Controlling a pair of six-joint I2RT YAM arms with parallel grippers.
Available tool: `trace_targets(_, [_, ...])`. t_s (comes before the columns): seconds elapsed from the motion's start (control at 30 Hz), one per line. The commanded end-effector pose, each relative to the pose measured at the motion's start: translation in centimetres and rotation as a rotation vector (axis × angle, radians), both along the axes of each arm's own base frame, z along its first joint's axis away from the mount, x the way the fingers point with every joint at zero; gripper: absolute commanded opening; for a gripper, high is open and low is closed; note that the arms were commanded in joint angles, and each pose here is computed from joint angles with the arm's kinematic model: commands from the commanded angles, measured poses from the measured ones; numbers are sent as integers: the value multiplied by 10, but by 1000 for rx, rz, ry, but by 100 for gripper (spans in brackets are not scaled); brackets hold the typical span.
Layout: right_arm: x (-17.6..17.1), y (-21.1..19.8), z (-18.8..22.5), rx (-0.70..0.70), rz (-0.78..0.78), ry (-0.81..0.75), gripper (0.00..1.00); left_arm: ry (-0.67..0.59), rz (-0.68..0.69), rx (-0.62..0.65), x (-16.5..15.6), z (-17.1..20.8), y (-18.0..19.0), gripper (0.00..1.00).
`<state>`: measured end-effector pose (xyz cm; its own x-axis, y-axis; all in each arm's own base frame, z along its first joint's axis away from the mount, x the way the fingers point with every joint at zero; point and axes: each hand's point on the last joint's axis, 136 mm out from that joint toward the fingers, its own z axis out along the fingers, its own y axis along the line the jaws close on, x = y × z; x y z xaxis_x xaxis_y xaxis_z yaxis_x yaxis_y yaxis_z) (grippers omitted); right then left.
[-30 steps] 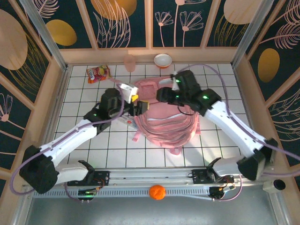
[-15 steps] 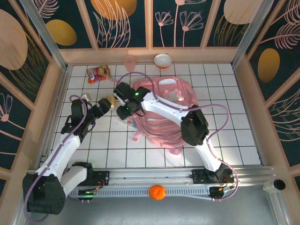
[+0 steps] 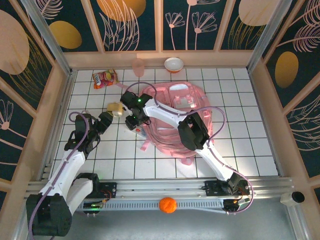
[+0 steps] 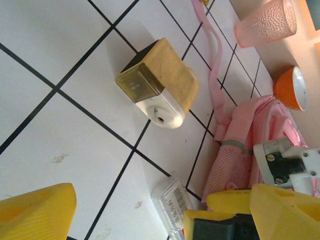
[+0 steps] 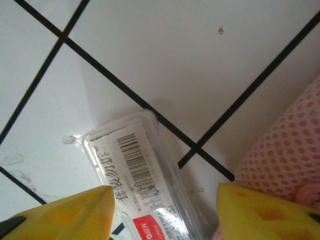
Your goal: Pack books, pencil case, and school supplies into a backpack
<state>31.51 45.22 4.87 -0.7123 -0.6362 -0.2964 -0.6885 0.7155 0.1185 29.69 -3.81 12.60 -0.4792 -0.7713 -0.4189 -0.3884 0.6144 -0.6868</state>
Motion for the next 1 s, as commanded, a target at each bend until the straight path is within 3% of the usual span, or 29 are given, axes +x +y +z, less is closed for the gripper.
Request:
trace_targets(0.0, [-8, 7, -17, 6, 20, 57, 56, 40, 19, -1, -5, -12, 3, 89])
trace_targets(0.37, [-11, -1, -55, -99, 22, 39, 55, 34, 2, -8, -1, -9, 0, 89])
trace_targets(0.53, [-5, -3, -54, -112, -4, 5, 47, 28, -3, -5, 1, -6, 0, 89])
trace_targets(0.7, [-9, 0, -60, -119, -12, 10, 54, 22, -5, -3, 1, -1, 0, 89])
trace_targets(0.97, [-13, -16, -72, -225, -47, -2, 56, 13, -2, 16, 1, 3, 2, 89])
